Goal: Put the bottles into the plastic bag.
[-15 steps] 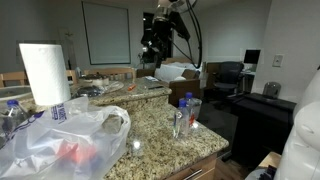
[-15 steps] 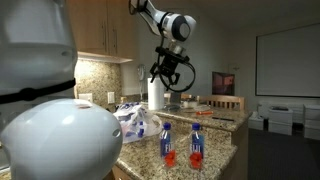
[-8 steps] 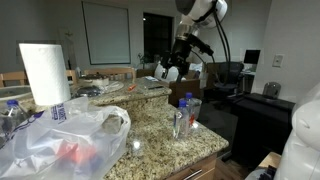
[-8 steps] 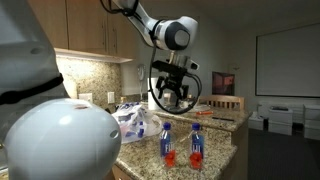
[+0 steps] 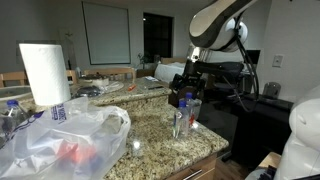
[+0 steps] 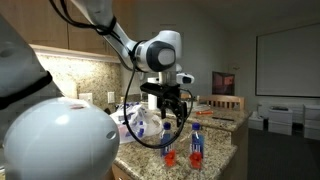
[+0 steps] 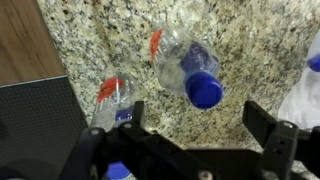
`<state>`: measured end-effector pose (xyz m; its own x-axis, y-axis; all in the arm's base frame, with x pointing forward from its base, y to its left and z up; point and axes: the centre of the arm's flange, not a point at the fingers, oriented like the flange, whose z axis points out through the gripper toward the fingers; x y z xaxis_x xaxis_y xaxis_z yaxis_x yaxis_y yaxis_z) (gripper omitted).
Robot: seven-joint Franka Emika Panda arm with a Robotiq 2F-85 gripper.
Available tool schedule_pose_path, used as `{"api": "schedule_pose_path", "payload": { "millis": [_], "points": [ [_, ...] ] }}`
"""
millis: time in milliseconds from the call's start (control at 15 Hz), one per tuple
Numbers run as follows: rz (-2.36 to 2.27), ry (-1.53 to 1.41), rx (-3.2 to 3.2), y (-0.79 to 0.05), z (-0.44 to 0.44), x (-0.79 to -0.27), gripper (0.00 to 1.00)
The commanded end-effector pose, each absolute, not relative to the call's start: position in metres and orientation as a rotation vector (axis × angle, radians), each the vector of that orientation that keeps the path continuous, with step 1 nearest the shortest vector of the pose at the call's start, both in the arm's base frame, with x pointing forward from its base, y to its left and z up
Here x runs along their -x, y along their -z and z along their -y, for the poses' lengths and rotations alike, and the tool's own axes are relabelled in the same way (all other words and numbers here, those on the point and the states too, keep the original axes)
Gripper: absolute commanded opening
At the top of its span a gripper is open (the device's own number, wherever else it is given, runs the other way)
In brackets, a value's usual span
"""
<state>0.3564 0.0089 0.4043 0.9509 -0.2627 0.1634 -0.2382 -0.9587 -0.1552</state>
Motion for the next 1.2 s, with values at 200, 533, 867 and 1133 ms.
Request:
{"api": "schedule_pose_path", "payload": {
  "millis": [200,533,867,1133],
  "points": [
    [-0.762,0.472,3.128,-0.413,-0.029,-0.362,1.00],
    [-0.863,0.371,3.142,-0.391,-0.032,-0.374,1.00],
    [-0.802,0.333,3.063,-0.390,-0.038,-0.387,1.00],
    [-0.757,0.287,3.020,-0.390,-0.049,-0.396,0.99]
  ]
}}
